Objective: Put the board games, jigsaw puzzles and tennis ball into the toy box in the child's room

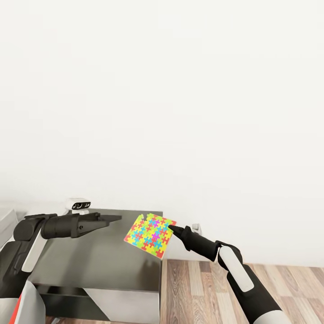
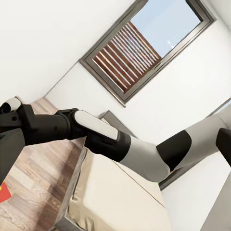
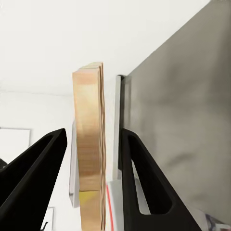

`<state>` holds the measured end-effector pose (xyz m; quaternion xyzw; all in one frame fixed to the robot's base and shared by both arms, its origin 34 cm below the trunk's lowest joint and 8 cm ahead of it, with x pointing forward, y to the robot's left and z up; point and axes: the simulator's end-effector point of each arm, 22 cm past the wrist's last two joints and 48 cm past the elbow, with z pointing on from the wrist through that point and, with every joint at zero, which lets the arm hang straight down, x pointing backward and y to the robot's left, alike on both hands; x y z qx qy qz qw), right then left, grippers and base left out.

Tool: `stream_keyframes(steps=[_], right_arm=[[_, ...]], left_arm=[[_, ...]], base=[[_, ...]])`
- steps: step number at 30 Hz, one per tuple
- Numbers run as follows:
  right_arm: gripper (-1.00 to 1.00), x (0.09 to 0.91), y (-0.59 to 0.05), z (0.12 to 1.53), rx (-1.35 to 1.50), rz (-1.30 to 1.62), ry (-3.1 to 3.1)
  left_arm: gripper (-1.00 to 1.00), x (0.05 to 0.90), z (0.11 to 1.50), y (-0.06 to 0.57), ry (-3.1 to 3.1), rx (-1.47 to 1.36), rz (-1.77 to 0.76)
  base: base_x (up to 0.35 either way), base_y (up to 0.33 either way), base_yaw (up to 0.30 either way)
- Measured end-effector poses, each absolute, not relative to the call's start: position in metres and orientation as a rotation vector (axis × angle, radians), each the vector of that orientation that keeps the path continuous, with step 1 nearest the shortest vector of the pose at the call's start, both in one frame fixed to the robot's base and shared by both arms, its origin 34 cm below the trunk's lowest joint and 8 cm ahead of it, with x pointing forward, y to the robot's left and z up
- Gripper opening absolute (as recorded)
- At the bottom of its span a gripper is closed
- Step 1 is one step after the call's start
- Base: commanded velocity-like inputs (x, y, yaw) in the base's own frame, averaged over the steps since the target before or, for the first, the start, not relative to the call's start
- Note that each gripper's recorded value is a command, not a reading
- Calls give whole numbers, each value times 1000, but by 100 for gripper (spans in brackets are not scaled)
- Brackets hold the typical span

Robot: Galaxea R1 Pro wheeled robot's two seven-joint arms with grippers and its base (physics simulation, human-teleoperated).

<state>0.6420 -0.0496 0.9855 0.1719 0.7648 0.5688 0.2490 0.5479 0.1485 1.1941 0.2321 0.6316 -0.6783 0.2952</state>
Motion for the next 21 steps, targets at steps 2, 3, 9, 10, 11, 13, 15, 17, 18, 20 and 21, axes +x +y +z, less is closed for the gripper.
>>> stream_keyframes(steps=[2,3,9,10,11,13,15,17,18,20,21], right_arm=[[-100,642,-49,987,465,1550,2081],[-100,642,-49,988,464,1550,2079],[-100,642,-49,994,455,1549,2072],[-100,642,-49,994,454,1549,2071],[-100,642,-49,995,452,1549,2069],[-100,642,-49,997,450,1549,2067],[-100,642,-49,999,447,1549,2064],[-100,642,-49,1001,444,1548,2062],[-100,642,-49,1002,443,1547,2061],[-100,642,-50,1003,440,1546,2058],[-100,642,-50,1004,438,1546,2057]], left_arm=[[100,547,1196,149,1678,620,-1803],[100,547,1196,149,1677,622,-1802],[100,545,1201,148,1670,631,-1795],[100,545,1201,149,1669,632,-1794],[100,544,1202,149,1668,633,-1793],[100,544,1204,149,1666,636,-1790],[100,543,1205,149,1664,639,-1788],[100,542,1206,149,1663,642,-1785],[100,542,1207,149,1661,643,-1784],[100,541,1209,149,1659,645,-1783],[100,541,1209,149,1657,647,-1782]], base=[[0,0,0],[0,0,0],[0,0,0],[0,0,0],[0,0,0],[0,0,0],[0,0,0],[0,0,0],[0,0,0],[0,0,0],[0,0,0]])
